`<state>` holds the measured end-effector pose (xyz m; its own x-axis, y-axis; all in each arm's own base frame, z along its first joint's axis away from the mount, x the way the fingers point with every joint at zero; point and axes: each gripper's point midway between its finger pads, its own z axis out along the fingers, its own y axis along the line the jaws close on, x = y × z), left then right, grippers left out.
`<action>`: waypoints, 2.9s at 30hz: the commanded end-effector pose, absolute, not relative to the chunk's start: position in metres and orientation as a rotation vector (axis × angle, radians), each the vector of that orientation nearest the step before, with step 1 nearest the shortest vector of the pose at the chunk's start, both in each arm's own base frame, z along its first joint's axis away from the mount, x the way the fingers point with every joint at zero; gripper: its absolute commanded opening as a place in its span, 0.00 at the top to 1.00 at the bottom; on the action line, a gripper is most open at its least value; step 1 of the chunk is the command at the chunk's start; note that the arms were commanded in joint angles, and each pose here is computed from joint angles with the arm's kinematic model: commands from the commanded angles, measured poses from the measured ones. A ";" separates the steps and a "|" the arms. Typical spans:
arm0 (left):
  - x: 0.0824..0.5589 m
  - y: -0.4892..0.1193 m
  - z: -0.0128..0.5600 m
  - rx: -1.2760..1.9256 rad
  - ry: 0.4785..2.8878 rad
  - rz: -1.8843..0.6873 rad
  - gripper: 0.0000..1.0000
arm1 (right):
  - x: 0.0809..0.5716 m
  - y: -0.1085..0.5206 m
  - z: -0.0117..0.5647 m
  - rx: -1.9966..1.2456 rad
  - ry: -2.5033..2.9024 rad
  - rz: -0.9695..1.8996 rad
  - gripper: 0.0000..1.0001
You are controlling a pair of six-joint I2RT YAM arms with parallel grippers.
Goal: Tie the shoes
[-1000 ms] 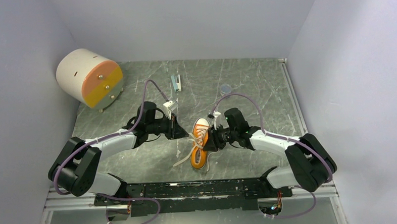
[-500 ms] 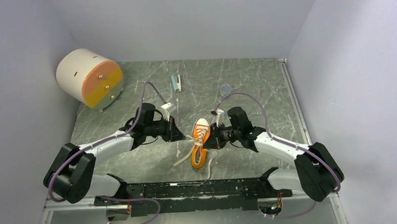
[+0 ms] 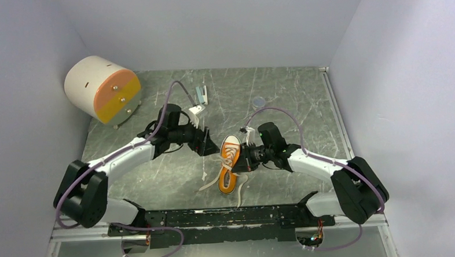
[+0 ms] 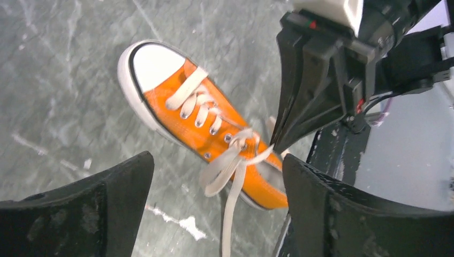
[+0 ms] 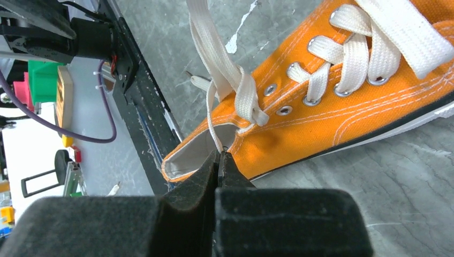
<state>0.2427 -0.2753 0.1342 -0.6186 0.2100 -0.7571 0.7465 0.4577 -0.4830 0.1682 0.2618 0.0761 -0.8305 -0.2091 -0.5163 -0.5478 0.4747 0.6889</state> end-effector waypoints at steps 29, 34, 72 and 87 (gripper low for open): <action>0.204 -0.326 0.074 1.054 2.013 -1.593 0.31 | 0.181 0.268 0.087 -0.646 2.329 1.290 1.00; 0.202 -0.327 0.077 1.058 2.003 -1.628 0.39 | 0.183 0.269 0.086 -0.642 2.331 1.287 1.00; 0.213 -0.325 0.095 0.970 1.990 -1.500 0.95 | 0.224 0.270 0.101 -0.706 2.370 1.080 0.62; 0.218 -0.328 0.097 0.950 1.983 -1.495 0.95 | 0.224 0.289 0.095 -0.718 2.342 1.229 0.84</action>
